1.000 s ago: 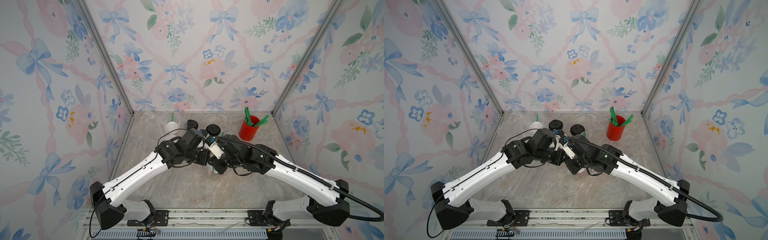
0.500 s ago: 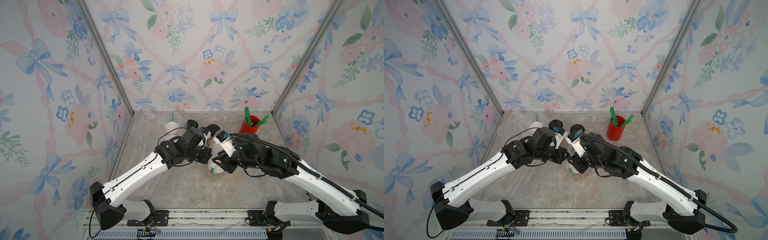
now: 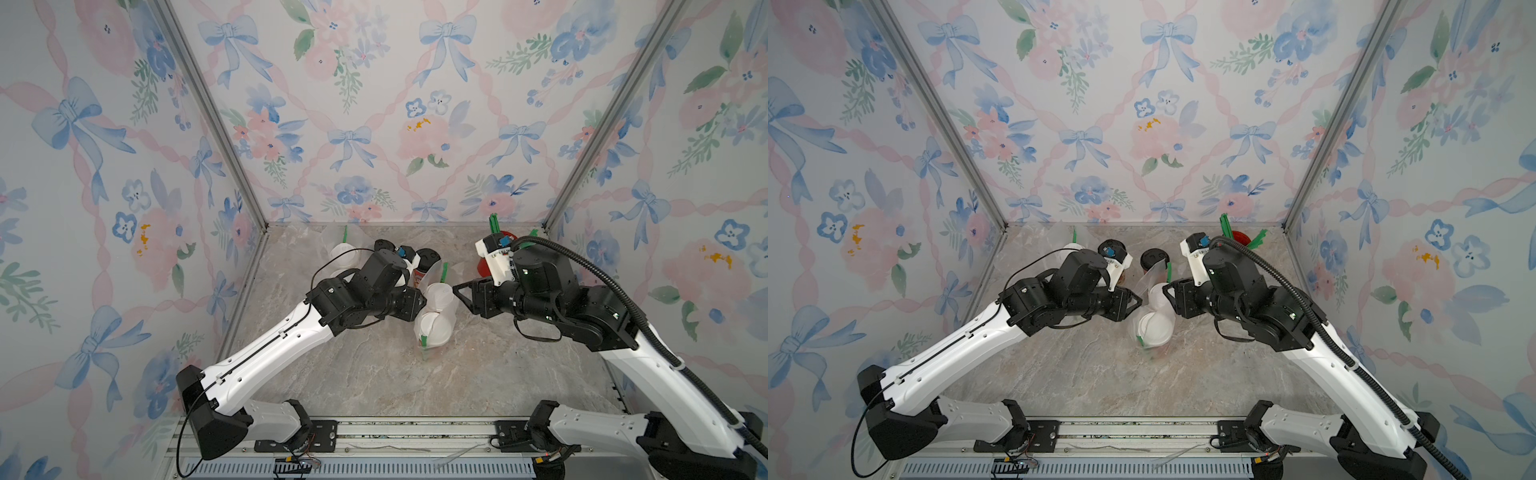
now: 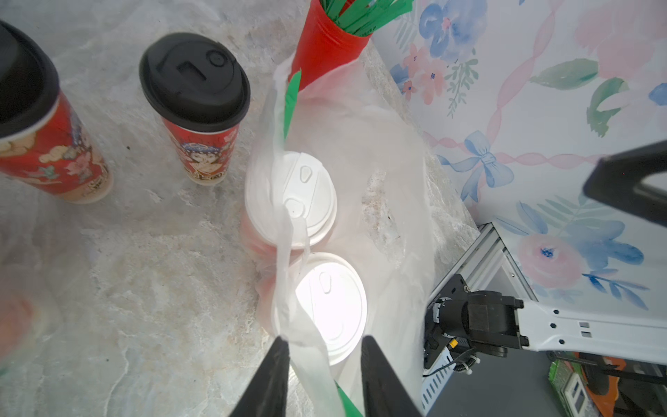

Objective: Pack milk tea into plastic carrier bags
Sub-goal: Pick up the plastic carrier bag from the center of the board.

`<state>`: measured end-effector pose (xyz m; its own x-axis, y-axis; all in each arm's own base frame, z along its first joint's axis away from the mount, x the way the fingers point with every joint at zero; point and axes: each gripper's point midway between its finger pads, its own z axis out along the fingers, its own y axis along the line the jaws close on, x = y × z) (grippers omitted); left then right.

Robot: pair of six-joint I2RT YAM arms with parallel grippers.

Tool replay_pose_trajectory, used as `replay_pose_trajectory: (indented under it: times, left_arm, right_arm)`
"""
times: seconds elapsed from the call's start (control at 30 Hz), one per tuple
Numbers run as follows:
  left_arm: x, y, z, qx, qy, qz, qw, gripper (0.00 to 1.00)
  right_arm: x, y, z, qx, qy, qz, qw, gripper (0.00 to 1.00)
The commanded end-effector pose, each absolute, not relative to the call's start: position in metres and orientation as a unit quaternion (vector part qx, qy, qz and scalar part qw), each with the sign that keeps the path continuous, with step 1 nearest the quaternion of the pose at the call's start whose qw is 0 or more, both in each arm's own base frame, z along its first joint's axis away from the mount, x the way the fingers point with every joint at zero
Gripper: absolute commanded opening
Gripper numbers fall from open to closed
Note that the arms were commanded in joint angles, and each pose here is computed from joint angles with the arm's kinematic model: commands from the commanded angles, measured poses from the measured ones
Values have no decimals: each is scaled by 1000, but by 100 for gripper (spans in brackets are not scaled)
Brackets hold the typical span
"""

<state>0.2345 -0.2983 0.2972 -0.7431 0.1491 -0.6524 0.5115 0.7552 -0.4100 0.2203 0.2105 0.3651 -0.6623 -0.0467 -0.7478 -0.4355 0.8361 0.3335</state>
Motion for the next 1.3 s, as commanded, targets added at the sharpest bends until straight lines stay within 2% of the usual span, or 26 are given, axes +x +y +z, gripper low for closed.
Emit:
replay_pose_trajectory:
  times: [0.0, 0.23, 0.33, 0.53, 0.67, 0.77, 0.9, 1.13, 1.2, 1.27]
  left_arm:
    - [254, -292, 313, 189, 876, -276, 348, 41]
    - [280, -291, 313, 200, 875, -259, 356, 56]
    - [283, -298, 311, 219, 872, -264, 349, 60]
    - [287, -311, 292, 247, 875, -272, 316, 62]
    - [289, -320, 279, 262, 876, -275, 298, 61]
    - [291, -325, 274, 271, 875, -278, 289, 58]
    - [290, -331, 271, 281, 872, -287, 279, 50]
    - [289, -343, 276, 291, 864, -310, 271, 9]
    - [288, -348, 280, 293, 861, -318, 268, 3]
    - [289, -353, 283, 294, 858, -322, 270, 0]
  right_arm:
    - [217, 189, 357, -66, 900, 255, 348, 58]
    - [224, 177, 329, -40, 935, 194, 293, 71]
    - [228, 186, 319, -41, 941, 196, 272, 75]
    - [243, 209, 295, -40, 956, 191, 219, 77]
    - [252, 217, 276, -25, 969, 166, 181, 74]
    - [253, 209, 262, -28, 980, 121, 155, 68]
    - [246, 201, 261, -29, 984, 101, 143, 52]
    - [246, 194, 268, -22, 982, 103, 154, 8]
    - [249, 190, 273, -15, 980, 107, 165, 2]
    - [253, 186, 279, -7, 978, 110, 175, 0]
